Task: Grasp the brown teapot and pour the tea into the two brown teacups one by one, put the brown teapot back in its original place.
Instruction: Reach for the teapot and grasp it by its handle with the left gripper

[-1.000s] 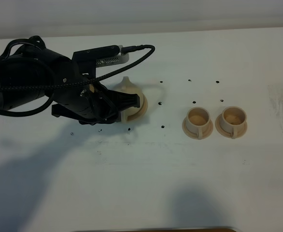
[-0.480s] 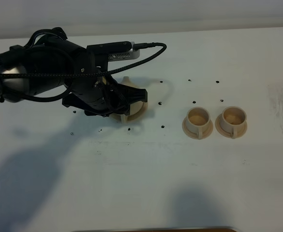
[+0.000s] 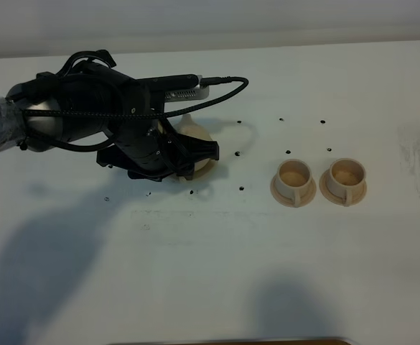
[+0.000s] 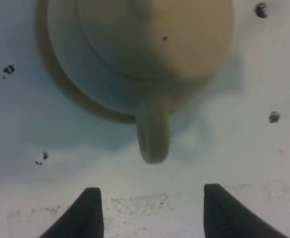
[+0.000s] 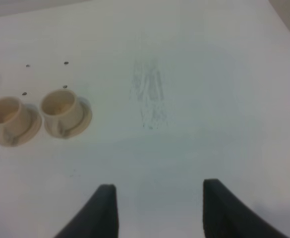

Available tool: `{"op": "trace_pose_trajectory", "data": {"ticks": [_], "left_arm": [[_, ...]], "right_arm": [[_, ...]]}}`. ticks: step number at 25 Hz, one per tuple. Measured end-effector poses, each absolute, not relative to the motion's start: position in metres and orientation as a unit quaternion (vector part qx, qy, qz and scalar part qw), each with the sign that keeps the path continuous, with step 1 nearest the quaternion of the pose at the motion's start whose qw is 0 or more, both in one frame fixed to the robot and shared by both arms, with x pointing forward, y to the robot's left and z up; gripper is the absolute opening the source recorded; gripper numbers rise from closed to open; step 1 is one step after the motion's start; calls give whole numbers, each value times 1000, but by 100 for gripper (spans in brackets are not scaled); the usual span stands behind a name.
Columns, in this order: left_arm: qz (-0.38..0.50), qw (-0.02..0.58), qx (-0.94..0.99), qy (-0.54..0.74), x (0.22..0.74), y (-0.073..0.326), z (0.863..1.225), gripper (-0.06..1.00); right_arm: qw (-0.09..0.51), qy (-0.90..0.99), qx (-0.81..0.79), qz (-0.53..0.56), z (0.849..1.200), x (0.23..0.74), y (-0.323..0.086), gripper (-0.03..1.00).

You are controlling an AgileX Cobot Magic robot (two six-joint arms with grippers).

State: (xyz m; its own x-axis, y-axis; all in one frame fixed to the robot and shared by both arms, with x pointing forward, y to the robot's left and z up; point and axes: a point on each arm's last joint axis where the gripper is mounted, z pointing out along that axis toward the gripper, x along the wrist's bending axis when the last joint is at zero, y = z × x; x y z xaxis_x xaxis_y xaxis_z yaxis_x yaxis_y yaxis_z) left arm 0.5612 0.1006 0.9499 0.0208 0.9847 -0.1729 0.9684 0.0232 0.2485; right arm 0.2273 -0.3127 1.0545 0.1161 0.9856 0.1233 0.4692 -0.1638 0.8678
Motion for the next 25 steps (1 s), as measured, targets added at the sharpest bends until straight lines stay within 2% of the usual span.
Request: {"op": "trace_pose_trajectory", "data": {"ticks": [7,25], "left_arm": [[35,154,694,703,568,107,946,44],[36,159,696,699,585,92,937,44]], "right_arm": [[343,548,664,376,1054,227,-313,41],[343,548,664,376,1054,227,-313,41]]}}
